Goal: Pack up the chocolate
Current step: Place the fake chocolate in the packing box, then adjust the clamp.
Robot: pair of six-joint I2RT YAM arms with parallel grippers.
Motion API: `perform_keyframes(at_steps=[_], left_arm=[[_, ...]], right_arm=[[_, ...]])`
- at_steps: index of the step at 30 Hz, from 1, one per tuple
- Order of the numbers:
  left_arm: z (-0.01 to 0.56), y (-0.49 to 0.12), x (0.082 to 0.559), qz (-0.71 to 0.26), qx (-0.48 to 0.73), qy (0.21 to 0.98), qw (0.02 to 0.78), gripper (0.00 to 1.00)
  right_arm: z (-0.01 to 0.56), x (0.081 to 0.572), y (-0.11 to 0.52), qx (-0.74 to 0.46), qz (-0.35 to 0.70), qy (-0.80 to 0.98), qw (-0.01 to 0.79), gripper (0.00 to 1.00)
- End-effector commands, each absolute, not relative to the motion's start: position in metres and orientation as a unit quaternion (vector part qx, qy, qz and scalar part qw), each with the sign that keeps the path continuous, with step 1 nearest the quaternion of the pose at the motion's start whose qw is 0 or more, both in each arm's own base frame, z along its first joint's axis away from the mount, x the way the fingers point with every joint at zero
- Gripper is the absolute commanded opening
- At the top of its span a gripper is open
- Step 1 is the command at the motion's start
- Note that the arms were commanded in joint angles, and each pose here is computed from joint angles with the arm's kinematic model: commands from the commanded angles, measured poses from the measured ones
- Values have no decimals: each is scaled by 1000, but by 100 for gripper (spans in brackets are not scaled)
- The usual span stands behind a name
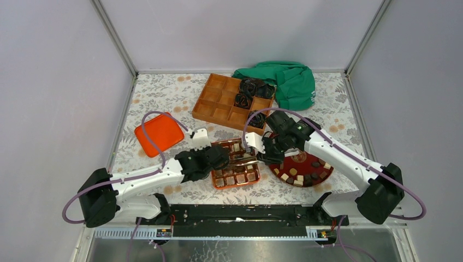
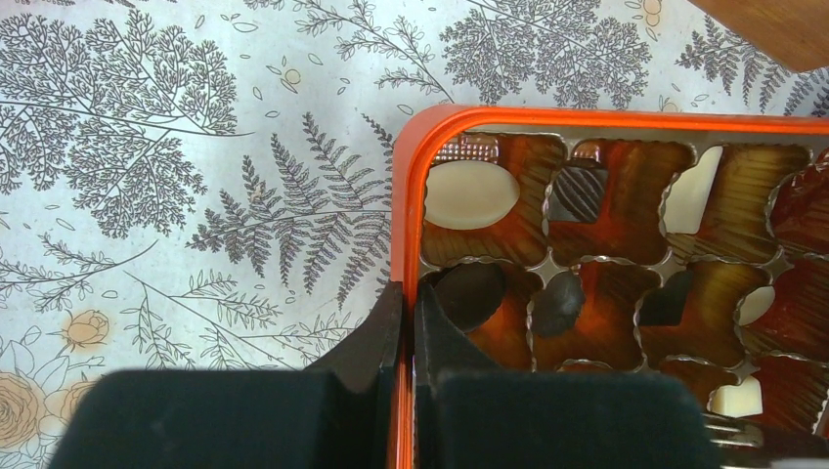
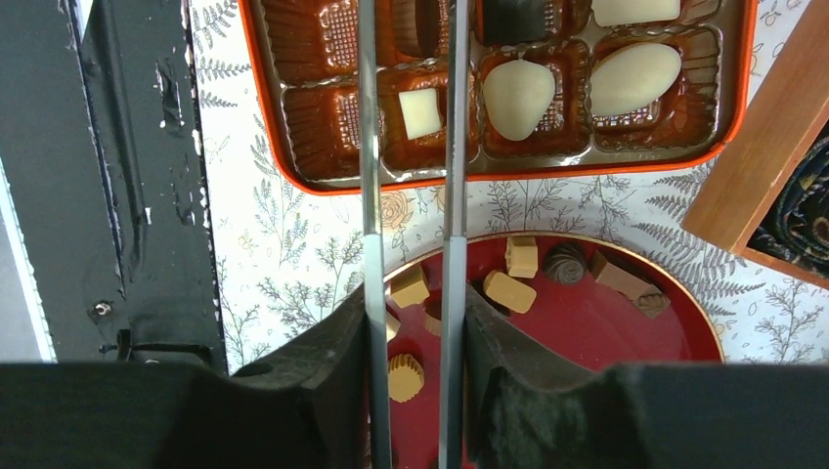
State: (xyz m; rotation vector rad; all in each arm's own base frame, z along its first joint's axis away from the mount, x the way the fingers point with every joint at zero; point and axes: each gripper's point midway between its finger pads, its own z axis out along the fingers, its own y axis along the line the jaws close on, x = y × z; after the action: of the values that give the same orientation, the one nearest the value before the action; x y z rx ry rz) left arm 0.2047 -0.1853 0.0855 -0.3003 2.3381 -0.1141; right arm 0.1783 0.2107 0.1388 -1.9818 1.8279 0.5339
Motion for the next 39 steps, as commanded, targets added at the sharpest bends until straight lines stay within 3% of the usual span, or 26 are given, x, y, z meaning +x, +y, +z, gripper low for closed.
perform_keyframes(at_steps=[1,4,8,14,18,22,25,27,29,32,39], left_arm=[[101,-198,218,-86,-159,898,401,0],[100,-198,219,-85,-159,899,400,0],[97,-197,220,-83,-158,900,399,0],[90,-192,224,-77,-156,902,396,0],[75,-184,228,-74,-159,907,382,0],[64,-179,232,-72,-156,912,372,0],[59,-178,235,-71,-152,916,365,9],[58,-176,236,-71,-153,917,363,20],[59,-175,236,-71,-153,917,362,39],[69,-173,235,-82,-156,912,370,60],[116,-179,221,-165,-124,897,390,91]], right_arm=[[146,183,220,-703,186,653,212,43],[147,181,220,-700,189,655,209,52],[150,176,218,-699,196,657,203,55],[171,156,203,-691,242,653,194,51],[186,159,179,-638,274,681,233,48],[188,163,162,-593,276,709,262,37],[185,165,152,-567,275,729,266,34],[184,169,146,-549,272,742,271,32],[185,173,140,-530,269,754,279,31],[187,177,134,-504,269,768,290,31],[203,188,129,-434,294,790,317,31]])
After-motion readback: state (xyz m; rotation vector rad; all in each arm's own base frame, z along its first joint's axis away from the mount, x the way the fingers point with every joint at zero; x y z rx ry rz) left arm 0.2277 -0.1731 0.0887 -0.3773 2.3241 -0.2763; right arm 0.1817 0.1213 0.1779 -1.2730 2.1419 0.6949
